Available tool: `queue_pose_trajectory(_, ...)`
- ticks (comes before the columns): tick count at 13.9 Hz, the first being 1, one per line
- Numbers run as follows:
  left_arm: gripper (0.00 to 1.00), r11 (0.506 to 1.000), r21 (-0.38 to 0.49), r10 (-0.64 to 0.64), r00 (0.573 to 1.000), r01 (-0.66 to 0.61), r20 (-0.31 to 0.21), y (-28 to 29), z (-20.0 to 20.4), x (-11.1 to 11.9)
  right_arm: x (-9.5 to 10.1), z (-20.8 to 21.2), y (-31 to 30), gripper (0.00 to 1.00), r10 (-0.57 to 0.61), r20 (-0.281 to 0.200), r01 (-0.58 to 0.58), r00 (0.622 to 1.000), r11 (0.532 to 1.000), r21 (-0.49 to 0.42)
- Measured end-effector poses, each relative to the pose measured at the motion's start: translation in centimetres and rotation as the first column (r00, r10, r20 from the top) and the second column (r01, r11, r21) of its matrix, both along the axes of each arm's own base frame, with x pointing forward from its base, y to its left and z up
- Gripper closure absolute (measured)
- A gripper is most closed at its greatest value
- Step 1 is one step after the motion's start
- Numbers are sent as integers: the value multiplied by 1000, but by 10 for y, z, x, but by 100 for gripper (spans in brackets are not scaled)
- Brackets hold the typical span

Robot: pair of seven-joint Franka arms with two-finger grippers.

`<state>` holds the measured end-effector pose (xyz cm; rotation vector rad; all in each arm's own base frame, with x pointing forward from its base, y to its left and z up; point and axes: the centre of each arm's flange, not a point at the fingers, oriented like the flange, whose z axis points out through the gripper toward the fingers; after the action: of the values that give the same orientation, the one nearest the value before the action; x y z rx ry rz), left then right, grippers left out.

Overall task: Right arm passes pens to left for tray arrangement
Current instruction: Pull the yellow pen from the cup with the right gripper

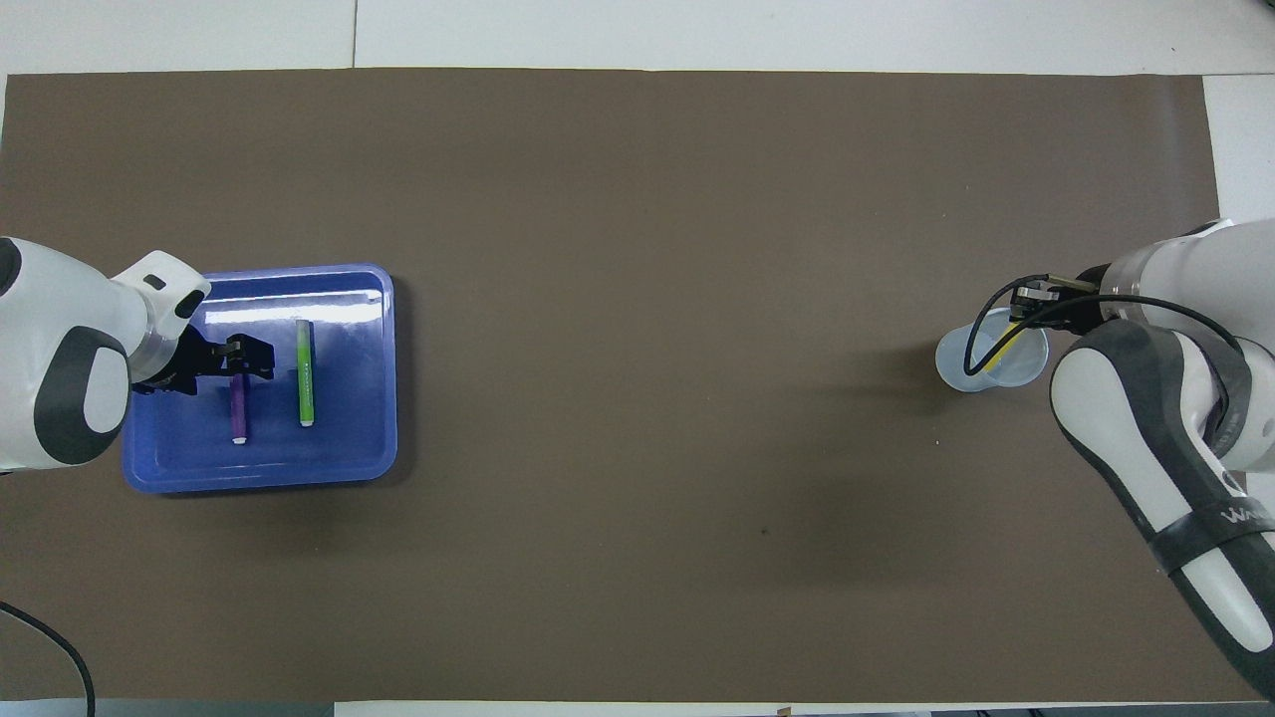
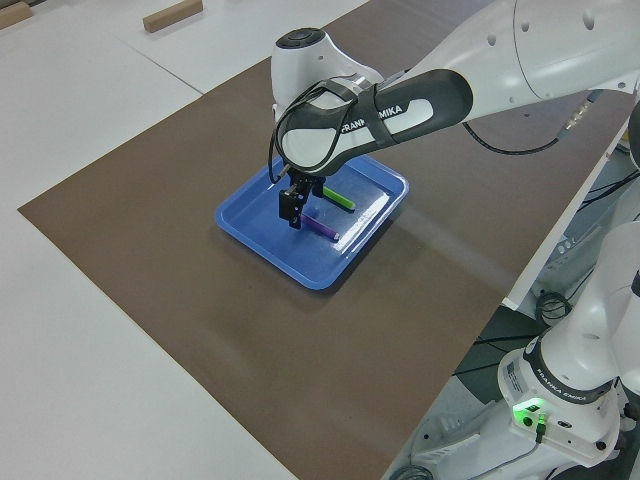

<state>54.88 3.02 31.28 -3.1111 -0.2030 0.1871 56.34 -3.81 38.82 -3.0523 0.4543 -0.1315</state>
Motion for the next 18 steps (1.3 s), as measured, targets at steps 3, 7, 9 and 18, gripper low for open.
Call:
queue_pose_trajectory(3,0,1000,1,5,1000,-5,-15,2,13,6,2,29,4,82,11,-26,-11,1000,1000,9)
queue_pose_trajectory(7,0,997,-58,52,995,-57,-82,-1,83,26,-8,97,13,82,47,10,-47,999,999,-8)
queue_pose_trajectory(9,0,989,-86,112,989,-121,-97,-7,125,28,-14,126,31,82,89,29,-88,996,996,-31)
queue_pose_trajectory(18,0,736,-199,653,756,-647,-42,-89,242,-8,-5,152,204,82,-372,-63,369,926,857,359)
